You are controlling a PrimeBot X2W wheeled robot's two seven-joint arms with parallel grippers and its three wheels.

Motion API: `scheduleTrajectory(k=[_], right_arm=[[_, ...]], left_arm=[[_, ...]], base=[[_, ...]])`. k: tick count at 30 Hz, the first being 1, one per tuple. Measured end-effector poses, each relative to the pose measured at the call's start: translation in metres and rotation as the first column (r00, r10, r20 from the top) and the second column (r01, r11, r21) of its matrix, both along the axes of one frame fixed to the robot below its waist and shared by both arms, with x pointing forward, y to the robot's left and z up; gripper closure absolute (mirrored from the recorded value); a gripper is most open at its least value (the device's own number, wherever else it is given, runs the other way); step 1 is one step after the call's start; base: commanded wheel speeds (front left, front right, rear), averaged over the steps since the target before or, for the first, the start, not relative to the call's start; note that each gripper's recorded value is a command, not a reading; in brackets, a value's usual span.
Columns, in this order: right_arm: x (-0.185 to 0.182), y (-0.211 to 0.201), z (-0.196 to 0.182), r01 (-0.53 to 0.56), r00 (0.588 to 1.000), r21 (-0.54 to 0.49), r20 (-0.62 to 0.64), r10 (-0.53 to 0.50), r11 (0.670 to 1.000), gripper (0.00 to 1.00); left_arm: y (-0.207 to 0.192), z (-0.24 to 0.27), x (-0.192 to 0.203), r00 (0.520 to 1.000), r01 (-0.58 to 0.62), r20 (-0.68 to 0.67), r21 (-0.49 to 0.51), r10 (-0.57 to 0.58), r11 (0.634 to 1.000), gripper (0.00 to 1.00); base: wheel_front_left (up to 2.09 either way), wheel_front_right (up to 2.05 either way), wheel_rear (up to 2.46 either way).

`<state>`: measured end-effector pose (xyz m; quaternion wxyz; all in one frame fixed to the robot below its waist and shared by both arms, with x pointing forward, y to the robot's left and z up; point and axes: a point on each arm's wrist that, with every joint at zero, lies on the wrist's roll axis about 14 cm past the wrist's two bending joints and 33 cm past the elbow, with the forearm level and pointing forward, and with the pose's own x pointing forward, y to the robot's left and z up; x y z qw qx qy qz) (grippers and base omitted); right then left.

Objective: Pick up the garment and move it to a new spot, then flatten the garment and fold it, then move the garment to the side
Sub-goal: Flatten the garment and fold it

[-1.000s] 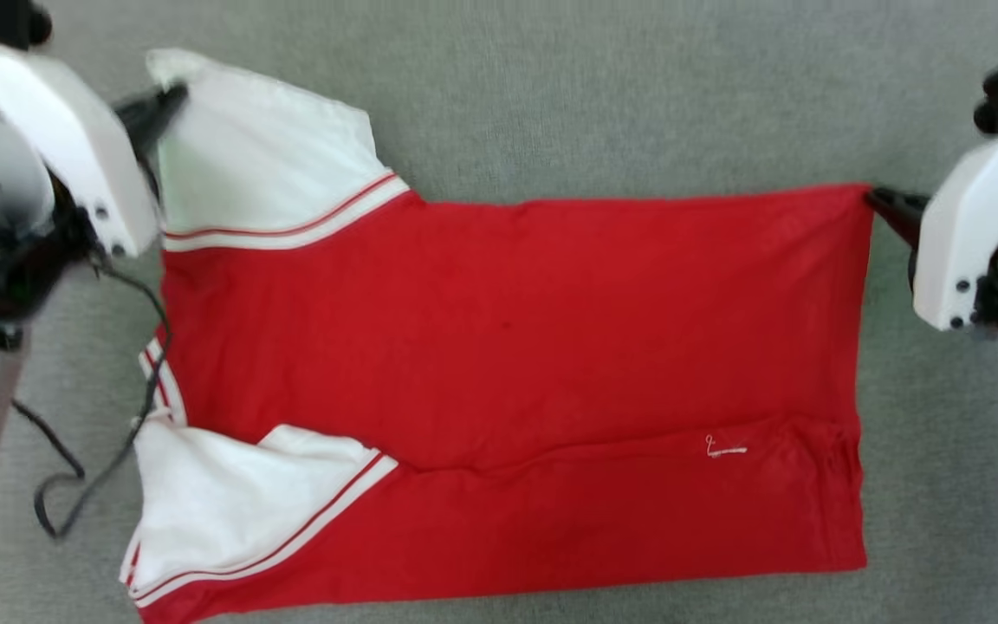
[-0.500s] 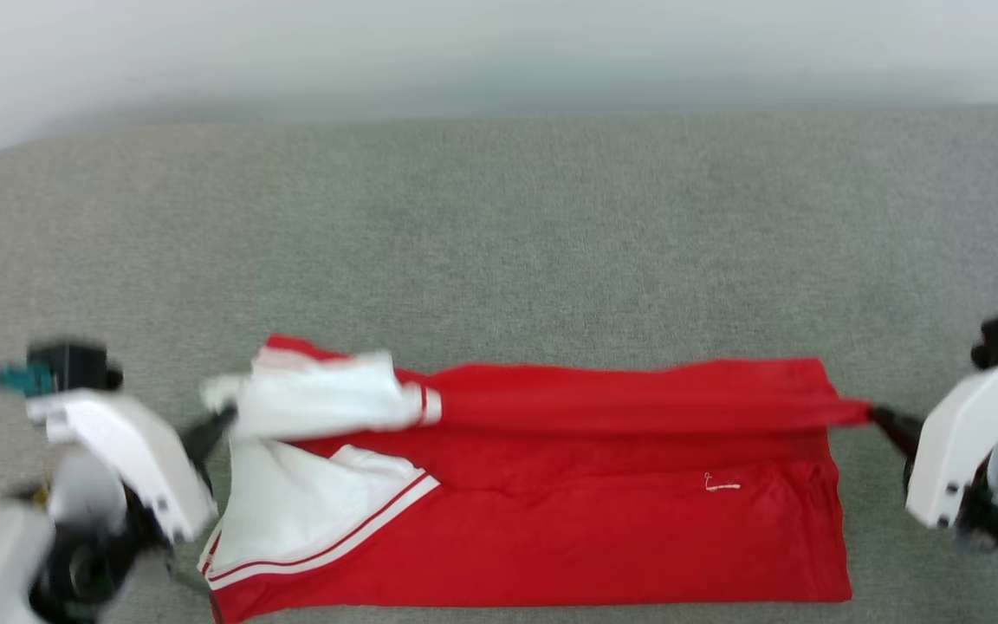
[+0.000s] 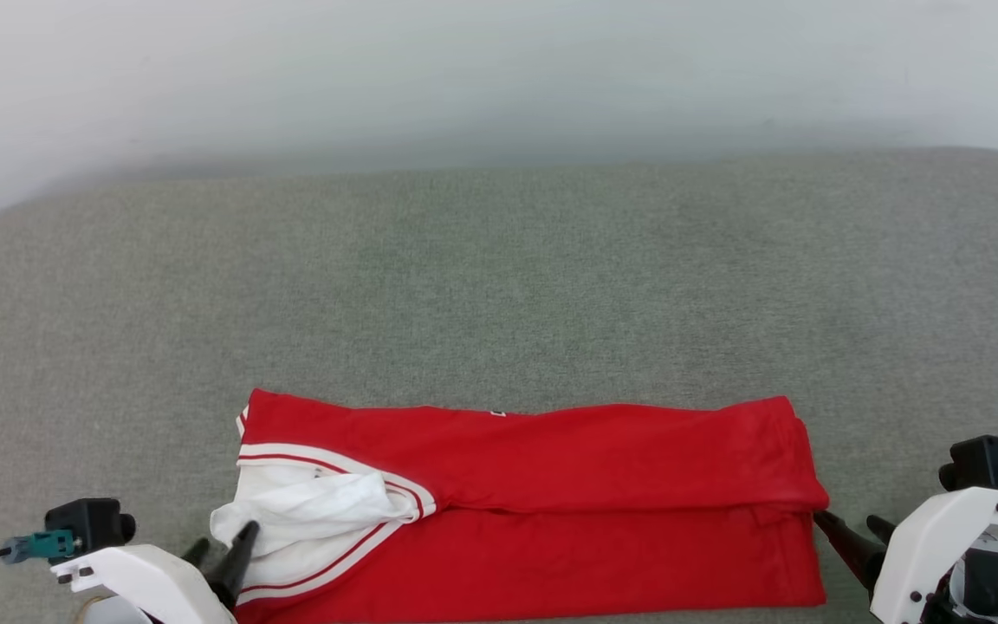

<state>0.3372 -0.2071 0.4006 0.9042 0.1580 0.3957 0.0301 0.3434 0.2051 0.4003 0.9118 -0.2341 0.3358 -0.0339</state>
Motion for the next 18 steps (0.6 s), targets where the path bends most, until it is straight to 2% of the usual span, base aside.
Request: scheduleTrajectory(k=[4,8,13,18], right_arm=[[0.001,-0.001,0.024,0.002,0.995,-0.008,0.096,-0.001,1.000,0.00],[0.003,-0.010,0.051,0.006,0.985,-0.039,0.173,0.001,0.999,0.00],[0.001,-0.031,0.071,0.022,0.982,-0.098,0.186,-0.004,0.995,0.00],[0.006,-0.036,0.075,-0.006,0.991,-0.142,0.133,0.025,0.990,0.00]], left_arm=[[0.012,0.025,0.014,0.987,-0.068,0.151,0.115,0.050,0.991,0.00],[0.002,0.063,0.028,0.944,-0.081,0.331,0.171,0.020,0.982,0.00],[-0.016,0.119,0.038,0.821,-0.115,0.571,0.172,-0.004,0.978,0.00],[-0.020,0.143,0.033,0.733,-0.152,0.680,0.194,-0.021,0.969,0.00]], base=[[0.00,0.00,0.00],[0.00,0.00,0.00],[0.00,0.00,0.00],[0.00,0.00,0.00]])
